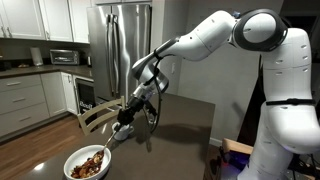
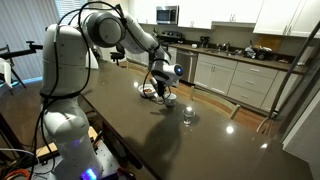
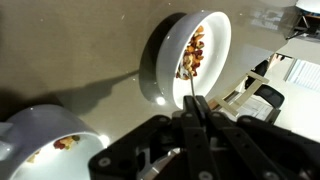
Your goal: Use the spoon to move some contents of the bowl to the mug and the glass cup
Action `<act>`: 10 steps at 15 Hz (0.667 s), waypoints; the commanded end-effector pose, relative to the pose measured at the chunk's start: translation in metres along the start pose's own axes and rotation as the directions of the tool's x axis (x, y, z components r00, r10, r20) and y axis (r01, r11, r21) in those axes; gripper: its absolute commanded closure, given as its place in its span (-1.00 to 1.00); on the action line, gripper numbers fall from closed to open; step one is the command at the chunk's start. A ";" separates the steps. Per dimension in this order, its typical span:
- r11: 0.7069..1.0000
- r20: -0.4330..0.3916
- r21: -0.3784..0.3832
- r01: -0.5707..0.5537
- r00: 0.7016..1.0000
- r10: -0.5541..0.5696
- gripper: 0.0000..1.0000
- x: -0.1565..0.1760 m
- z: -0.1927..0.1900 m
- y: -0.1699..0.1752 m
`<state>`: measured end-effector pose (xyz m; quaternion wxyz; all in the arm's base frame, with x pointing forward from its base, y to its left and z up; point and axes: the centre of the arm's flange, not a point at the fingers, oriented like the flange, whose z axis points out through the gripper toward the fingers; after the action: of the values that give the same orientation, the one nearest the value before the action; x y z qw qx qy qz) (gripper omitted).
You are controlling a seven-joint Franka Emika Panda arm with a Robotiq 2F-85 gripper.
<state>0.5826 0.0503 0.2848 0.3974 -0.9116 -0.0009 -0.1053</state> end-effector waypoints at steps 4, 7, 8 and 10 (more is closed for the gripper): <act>0.996 -0.018 0.063 -0.061 0.998 0.062 0.94 -0.007 -0.030 0.016; 0.995 -0.024 0.073 -0.066 0.997 0.068 0.94 -0.006 -0.037 0.018; 0.995 -0.026 0.072 -0.066 0.997 0.068 0.94 -0.006 -0.039 0.018; 0.995 -0.032 0.072 -0.062 0.997 0.064 0.94 -0.004 -0.042 0.016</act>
<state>0.5794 0.0145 0.2870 0.4180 -0.9023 0.0248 -0.1027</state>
